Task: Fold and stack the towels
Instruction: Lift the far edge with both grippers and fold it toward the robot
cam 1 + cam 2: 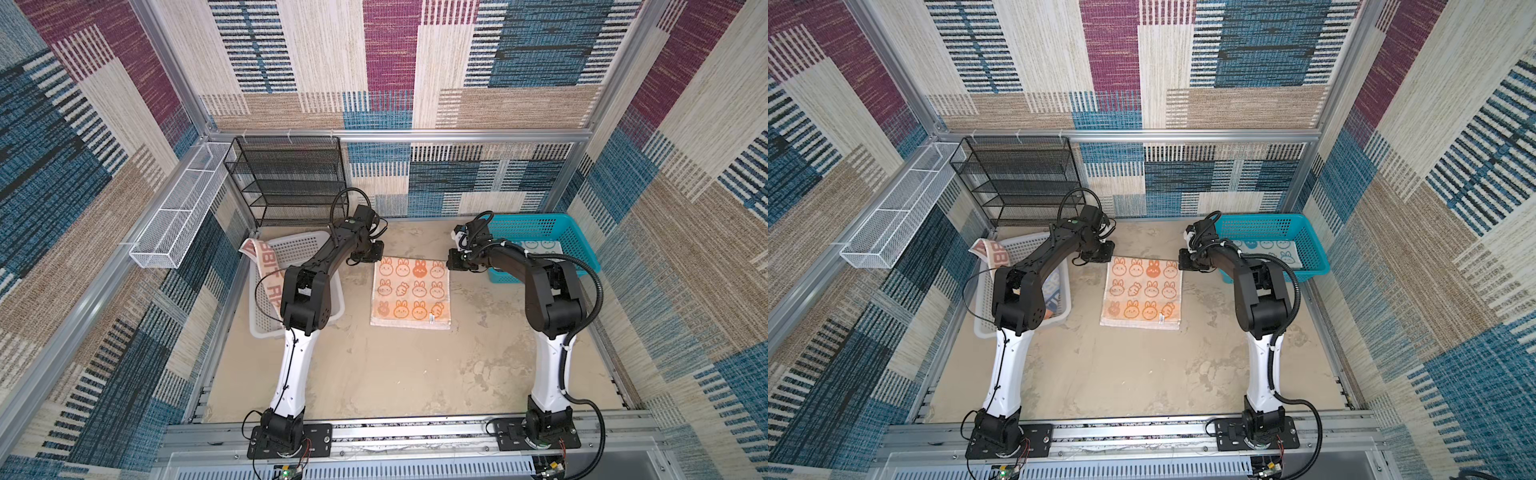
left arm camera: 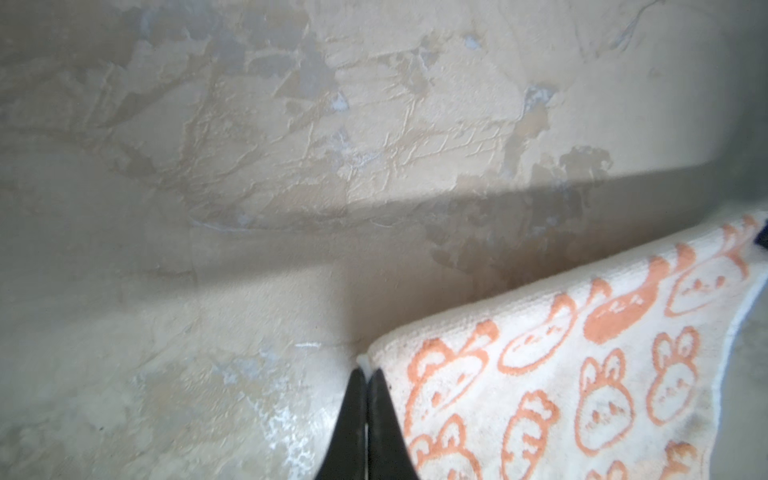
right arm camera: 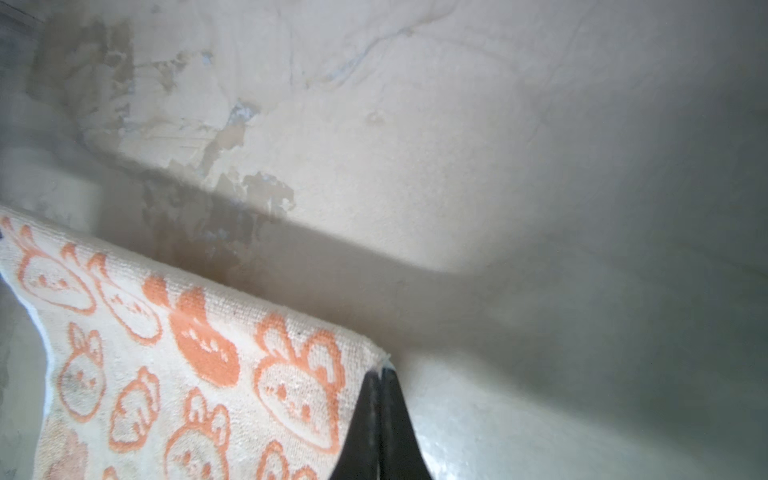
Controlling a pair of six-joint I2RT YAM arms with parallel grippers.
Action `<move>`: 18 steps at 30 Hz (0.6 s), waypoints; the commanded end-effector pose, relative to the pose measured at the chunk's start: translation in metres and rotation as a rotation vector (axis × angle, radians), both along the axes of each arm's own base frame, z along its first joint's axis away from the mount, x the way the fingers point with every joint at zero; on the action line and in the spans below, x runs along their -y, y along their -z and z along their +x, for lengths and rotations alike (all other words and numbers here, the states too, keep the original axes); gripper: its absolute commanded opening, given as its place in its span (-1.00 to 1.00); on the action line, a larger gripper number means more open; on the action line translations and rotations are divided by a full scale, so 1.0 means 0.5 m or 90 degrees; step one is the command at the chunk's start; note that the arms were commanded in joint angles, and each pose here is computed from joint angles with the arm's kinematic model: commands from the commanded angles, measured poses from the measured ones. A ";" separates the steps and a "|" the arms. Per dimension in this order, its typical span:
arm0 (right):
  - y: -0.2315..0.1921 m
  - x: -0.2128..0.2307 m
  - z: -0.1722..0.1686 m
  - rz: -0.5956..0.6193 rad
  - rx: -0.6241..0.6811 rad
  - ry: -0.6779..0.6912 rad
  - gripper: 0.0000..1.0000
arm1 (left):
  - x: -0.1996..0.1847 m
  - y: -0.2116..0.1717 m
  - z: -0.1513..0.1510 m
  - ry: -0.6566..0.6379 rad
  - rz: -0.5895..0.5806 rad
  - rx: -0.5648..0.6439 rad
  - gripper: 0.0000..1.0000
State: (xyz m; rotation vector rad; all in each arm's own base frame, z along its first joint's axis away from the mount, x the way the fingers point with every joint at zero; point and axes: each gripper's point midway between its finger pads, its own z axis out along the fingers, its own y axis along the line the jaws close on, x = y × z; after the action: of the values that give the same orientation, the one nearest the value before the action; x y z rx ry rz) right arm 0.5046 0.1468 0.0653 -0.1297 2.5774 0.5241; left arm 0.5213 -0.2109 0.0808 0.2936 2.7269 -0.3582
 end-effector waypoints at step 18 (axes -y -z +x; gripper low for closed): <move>-0.010 -0.047 -0.271 0.053 -0.047 -0.019 -1.00 | -0.024 0.004 -0.262 -0.028 0.020 -0.062 -1.00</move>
State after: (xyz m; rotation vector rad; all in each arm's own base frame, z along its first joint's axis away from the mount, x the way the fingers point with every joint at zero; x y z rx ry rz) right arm 0.3777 0.1667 0.0730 -0.1469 2.6365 0.6238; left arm 0.4031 -0.1991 0.0867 0.2902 2.8165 -0.3367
